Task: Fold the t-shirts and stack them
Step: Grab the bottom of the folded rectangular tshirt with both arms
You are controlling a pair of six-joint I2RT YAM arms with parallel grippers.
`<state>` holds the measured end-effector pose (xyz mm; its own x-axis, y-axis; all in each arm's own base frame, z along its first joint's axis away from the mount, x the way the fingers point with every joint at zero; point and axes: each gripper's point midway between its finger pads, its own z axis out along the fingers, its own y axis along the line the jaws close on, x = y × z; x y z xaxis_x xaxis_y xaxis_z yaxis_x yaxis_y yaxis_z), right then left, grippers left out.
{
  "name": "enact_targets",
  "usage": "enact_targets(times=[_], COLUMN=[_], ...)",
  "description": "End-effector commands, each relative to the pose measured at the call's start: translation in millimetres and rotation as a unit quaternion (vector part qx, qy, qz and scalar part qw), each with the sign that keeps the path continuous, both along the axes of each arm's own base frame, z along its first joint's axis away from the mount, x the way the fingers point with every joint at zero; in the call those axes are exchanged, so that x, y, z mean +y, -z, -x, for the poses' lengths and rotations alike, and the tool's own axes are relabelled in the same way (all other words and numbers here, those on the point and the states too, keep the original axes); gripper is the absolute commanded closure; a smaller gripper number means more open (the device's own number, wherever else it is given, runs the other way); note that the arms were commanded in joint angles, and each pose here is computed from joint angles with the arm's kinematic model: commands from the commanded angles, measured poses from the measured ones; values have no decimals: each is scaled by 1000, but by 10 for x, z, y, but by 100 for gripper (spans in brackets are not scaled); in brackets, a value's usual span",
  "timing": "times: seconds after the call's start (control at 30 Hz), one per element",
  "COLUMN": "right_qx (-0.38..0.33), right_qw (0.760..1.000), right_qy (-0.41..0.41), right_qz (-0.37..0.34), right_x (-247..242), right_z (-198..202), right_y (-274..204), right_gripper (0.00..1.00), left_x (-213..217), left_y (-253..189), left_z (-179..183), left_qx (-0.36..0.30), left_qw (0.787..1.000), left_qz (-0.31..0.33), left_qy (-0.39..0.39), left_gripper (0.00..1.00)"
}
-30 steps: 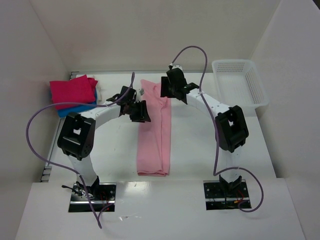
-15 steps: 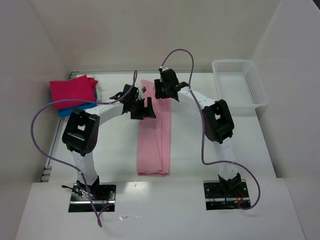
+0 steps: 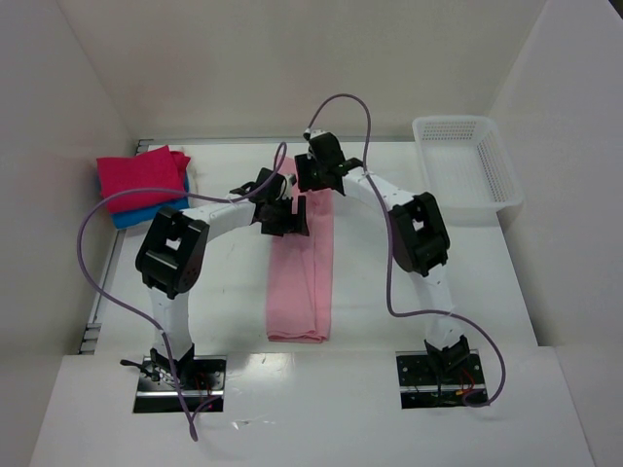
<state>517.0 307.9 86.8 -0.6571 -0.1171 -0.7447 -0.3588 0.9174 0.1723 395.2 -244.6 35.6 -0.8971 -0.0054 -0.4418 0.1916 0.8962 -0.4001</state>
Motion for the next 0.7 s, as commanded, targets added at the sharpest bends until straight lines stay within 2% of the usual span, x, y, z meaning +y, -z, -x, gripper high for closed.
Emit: enact_targets(times=[0.0, 0.1, 0.23, 0.37, 0.47, 0.67], right_qx=[-10, -6, -5, 0, -5, -17], right_qw=[1000, 1000, 1000, 999, 998, 992], right_qy=[-14, -14, -17, -7, 21, 93], right_qz=[9, 11, 24, 37, 56, 89], right_x=[44, 43, 34, 1, -99, -359], right_z=[-92, -89, -123, -163, -218, -267], right_y=[25, 83, 178, 247, 281, 254], right_gripper=[38, 38, 45, 60, 77, 85], left_x=[66, 73, 70, 61, 61, 61], left_y=[286, 301, 300, 334, 334, 334], left_z=[108, 123, 123, 141, 141, 141], left_qx=[39, 41, 43, 48, 48, 48], left_qw=[999, 999, 999, 999, 999, 999], left_qz=[-21, -22, -20, -19, -19, -19], left_qy=[-7, -7, -11, -9, -9, -9], left_gripper=[8, 8, 8, 8, 8, 8])
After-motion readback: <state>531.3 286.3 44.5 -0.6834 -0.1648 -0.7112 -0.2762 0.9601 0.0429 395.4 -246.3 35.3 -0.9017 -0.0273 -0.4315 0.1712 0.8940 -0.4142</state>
